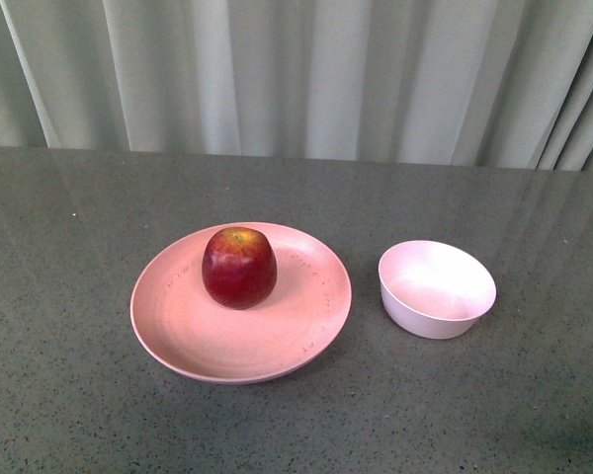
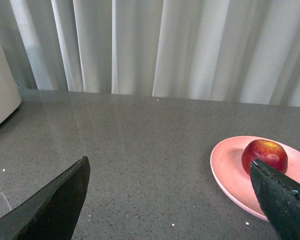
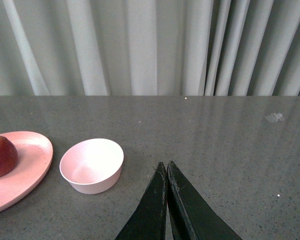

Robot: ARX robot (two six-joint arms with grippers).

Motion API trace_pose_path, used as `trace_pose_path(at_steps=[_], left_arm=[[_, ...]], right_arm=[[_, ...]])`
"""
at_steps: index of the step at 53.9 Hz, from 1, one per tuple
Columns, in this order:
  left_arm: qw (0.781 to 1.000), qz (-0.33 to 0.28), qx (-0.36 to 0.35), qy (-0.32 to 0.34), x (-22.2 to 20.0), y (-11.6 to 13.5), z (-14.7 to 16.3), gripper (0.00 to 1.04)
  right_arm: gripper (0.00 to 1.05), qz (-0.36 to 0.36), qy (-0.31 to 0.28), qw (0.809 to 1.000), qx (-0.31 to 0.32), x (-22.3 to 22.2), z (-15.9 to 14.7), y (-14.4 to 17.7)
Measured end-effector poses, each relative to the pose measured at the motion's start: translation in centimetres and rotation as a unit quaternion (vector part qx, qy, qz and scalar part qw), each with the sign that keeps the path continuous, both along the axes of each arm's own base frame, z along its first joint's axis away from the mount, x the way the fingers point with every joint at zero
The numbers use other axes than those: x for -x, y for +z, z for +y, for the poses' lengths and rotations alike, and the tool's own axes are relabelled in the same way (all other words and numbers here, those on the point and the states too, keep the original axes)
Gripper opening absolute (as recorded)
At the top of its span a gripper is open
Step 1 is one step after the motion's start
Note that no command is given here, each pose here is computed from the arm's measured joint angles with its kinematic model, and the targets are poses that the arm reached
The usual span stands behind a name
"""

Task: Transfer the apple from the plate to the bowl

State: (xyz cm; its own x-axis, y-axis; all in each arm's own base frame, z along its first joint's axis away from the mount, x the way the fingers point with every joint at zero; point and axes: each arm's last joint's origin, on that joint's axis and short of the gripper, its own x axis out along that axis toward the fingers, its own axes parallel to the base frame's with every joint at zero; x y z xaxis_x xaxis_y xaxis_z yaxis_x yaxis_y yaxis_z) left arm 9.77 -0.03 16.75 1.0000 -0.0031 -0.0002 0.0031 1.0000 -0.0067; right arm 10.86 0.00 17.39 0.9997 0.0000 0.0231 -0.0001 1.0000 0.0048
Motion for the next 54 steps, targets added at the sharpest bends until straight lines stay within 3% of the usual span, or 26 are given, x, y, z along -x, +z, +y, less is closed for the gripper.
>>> trace_pose_path(at_steps=[30,49,54], left_arm=[[1.0,0.0,0.0,0.0,0.0,0.0,0.0,0.96],[1.0,0.0,0.0,0.0,0.0,0.0,0.0,0.96],[1.0,0.005,0.001,-0.006,0.0,0.0,0.0,0.96]], right_arm=[[0.03,0.002,0.0,1.0,0.001,1.2,0.0,-0.3],[0.62,0.002,0.0,1.0,0.001,1.2,0.0,-0.3],[0.83,0.002,0.0,1.0,0.001,1.2,0.0,-0.3]])
